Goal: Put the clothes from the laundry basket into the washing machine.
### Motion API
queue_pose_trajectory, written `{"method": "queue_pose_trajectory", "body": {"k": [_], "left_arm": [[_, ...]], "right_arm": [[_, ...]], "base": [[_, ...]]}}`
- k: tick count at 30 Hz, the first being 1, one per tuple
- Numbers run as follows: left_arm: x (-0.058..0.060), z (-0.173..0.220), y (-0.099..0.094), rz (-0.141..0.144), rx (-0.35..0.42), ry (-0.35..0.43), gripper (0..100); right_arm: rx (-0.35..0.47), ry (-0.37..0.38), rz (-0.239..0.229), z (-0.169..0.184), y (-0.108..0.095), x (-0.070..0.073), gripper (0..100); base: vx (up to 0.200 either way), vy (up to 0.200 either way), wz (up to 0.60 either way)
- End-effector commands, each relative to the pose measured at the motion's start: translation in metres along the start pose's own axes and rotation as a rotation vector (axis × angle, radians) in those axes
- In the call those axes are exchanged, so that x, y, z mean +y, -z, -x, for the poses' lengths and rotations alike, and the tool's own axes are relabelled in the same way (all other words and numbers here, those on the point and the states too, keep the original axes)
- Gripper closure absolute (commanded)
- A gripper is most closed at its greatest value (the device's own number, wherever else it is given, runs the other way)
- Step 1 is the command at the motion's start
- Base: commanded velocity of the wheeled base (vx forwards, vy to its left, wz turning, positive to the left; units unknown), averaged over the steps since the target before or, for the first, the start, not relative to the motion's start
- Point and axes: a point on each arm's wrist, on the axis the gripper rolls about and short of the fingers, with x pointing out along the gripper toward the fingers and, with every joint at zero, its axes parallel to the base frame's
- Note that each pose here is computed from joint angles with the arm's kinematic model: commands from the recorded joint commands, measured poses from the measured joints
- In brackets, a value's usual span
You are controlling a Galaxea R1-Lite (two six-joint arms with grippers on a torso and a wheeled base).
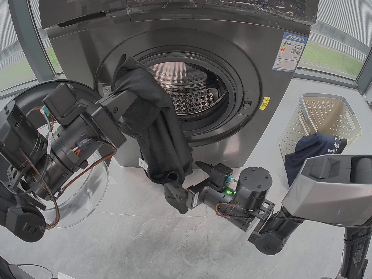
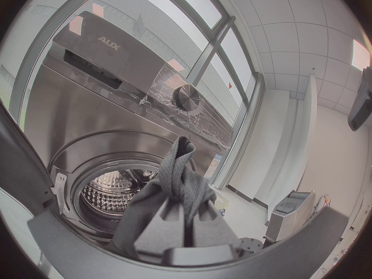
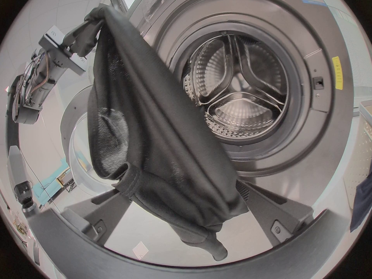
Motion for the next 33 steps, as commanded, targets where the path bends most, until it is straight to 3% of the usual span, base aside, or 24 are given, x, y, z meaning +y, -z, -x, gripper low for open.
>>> {"method": "queue_pose_trajectory", "body": {"k": [1, 4, 11, 17, 24, 33], "left_arm": [[-0.002, 0.000, -0.002, 0.001, -0.008, 0.006, 100], [-0.002, 0.001, -0.004, -0.001, -0.015, 0.008, 100], [-0.003, 0.002, -0.007, -0.002, -0.023, 0.014, 100], [-0.004, 0.002, -0.006, -0.001, -0.019, 0.016, 100], [-0.004, 0.003, -0.006, -0.001, -0.016, 0.019, 100], [-0.007, 0.003, -0.005, 0.001, -0.021, 0.034, 100]], "right_arm": [[0.004, -0.025, 0.000, -0.017, 0.018, 0.010, 0], [0.005, -0.004, 0.002, -0.026, 0.024, 0.003, 0], [0.009, 0.091, 0.019, -0.034, 0.032, -0.037, 0], [-0.038, 0.097, 0.018, -0.043, 0.023, -0.040, 0], [-0.068, 0.091, 0.020, -0.057, 0.028, -0.039, 0], [-0.117, 0.094, 0.031, -0.082, 0.037, -0.049, 0]], "base": [[0.000, 0.000, 0.00], [0.000, 0.000, 0.00], [0.000, 0.000, 0.00], [0.000, 0.000, 0.00], [0.000, 0.000, 0.00], [0.000, 0.000, 0.00]]}}
